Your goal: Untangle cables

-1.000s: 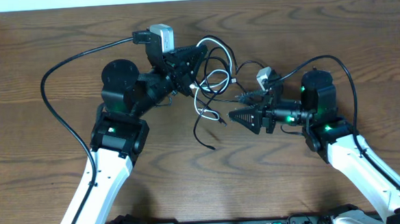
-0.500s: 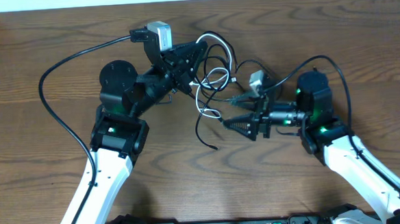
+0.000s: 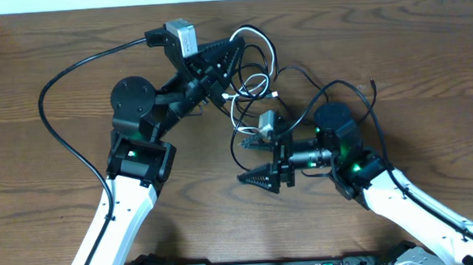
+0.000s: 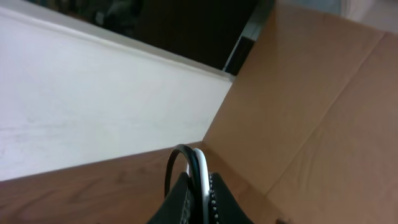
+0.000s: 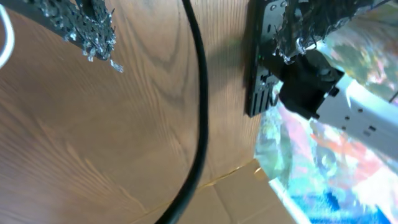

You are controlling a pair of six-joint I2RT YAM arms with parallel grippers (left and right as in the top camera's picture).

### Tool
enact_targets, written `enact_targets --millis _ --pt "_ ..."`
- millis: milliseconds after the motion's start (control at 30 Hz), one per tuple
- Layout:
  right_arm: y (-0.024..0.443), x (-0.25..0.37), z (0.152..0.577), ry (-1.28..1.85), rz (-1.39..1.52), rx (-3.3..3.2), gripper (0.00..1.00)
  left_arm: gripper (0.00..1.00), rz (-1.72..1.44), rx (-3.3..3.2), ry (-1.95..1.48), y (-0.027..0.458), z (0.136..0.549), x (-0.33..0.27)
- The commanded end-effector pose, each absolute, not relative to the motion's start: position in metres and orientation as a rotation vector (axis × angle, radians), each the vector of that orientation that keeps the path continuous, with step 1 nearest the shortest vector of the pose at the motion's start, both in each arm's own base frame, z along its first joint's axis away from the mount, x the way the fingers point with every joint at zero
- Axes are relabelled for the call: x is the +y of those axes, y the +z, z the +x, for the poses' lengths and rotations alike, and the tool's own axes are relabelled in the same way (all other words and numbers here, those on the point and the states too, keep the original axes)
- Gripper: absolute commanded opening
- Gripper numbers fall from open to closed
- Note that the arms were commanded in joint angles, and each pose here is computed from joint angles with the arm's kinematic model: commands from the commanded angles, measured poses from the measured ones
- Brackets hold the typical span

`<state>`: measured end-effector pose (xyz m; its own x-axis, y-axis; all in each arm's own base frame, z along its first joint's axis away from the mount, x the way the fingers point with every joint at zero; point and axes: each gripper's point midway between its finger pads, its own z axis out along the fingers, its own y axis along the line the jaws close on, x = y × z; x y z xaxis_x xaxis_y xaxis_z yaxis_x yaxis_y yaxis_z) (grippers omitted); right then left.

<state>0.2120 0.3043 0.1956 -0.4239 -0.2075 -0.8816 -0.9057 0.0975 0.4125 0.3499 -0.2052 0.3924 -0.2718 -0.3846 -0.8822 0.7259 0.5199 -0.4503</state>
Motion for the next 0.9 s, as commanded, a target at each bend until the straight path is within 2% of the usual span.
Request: enact_targets --millis 0,100,200,233,333,400,533,667,867 --pt "0.181 0.307 0.211 1.27 -1.169 1.713 0.8 0.07 0.315 1.433 -1.134 0.415 0.341 -0.205" --pt "0.169 0.305 0.215 1.196 -1.163 1.772 0.78 0.08 0.316 1.42 -1.136 0.418 0.34 -0.204" --pt "0.166 0.306 0.213 1.192 -1.175 1.775 0.65 0.07 0.316 1.419 -1.136 0.418 0.34 -0.204" --pt "0.167 0.306 0.212 1.193 -1.178 1.773 0.58 0.08 0.316 1.418 -1.136 0.418 0.34 -0.204" --pt "0.167 0.308 0.209 1.198 -1.188 1.769 0.2 0.07 0.317 1.414 -1.135 0.419 0.34 -0.204" --pt "0.167 0.309 0.208 1.2 -1.19 1.768 0.01 0.07 0.317 1.413 -1.134 0.42 0.34 -0.204" --pt "0.171 0.311 0.208 1.224 -1.175 1.761 0.01 0.08 0.316 1.42 -1.133 0.418 0.34 -0.204" --pt "0.194 0.314 0.209 1.292 -1.148 1.672 0.01 0.07 0.336 1.45 -1.1 0.409 0.342 -0.205" --pt "0.233 0.302 0.237 1.324 -0.974 1.61 0.01 0.07 0.317 1.539 -1.066 0.388 0.35 -0.199"
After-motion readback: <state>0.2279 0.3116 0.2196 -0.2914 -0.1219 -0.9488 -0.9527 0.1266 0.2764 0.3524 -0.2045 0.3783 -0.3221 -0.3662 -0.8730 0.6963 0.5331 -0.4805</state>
